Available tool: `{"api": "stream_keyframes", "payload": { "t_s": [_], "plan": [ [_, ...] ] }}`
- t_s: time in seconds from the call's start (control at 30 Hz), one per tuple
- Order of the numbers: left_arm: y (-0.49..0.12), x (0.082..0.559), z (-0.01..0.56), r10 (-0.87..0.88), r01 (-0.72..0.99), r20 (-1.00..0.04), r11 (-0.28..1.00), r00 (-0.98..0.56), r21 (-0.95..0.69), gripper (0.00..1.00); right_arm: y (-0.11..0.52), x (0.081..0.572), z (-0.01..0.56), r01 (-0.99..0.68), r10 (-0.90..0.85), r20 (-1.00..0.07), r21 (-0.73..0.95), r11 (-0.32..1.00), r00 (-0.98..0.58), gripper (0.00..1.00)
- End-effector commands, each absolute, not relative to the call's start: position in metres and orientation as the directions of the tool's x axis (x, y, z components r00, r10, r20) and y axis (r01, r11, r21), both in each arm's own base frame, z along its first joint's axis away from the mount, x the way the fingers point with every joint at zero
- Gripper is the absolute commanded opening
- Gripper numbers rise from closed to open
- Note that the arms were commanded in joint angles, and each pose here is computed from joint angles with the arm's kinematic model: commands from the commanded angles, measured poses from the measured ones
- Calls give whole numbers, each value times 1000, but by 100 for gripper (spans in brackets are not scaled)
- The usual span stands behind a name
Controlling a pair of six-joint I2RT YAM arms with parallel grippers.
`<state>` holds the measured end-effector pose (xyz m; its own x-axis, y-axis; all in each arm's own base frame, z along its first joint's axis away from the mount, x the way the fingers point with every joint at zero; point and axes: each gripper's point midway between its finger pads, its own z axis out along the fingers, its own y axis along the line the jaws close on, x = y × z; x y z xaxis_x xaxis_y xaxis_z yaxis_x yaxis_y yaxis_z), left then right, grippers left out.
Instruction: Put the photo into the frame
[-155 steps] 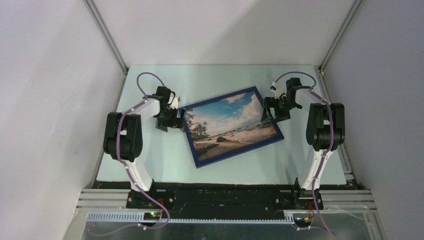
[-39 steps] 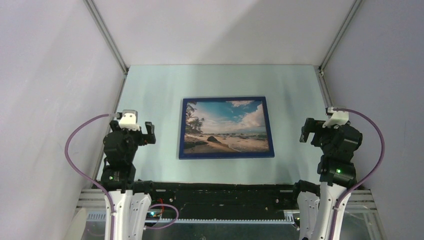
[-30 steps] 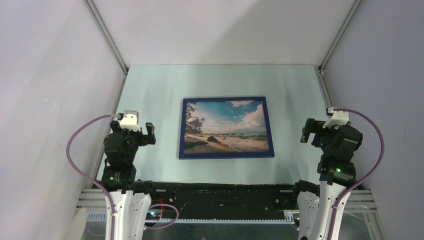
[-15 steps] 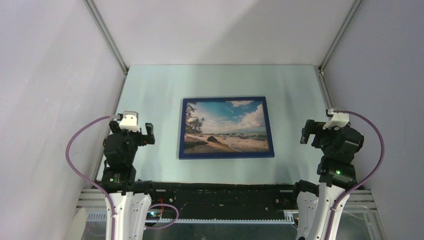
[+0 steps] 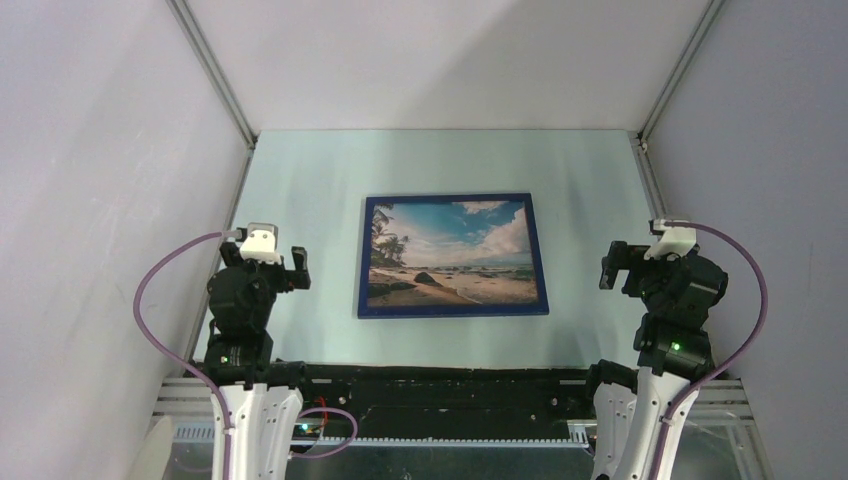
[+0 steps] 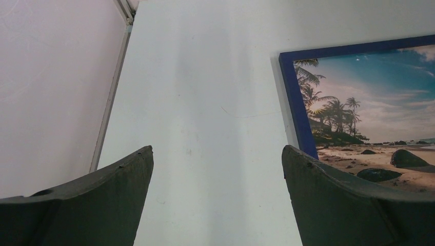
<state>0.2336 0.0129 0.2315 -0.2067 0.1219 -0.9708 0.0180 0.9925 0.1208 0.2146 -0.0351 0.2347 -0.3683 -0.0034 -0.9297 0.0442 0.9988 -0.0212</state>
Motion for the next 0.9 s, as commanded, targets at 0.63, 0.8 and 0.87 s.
{"api": "stream_keyframes", "payload": {
  "t_s": [0.63, 0.8, 0.87],
  "plan": [
    [16, 232, 249, 156, -2, -980, 988, -124, 157, 100, -31, 213, 239, 18, -25, -938, -34, 999, -346, 99],
    [15, 233, 247, 154, 6, -980, 988, -129, 154, 100, -32, 212, 240, 26, -28, -939, -39, 999, -342, 99],
    [16, 232, 248, 155, 0, -980, 988, -125, 156, 100, -32, 212, 240, 24, -27, -939, -37, 999, -343, 100]
  ]
}}
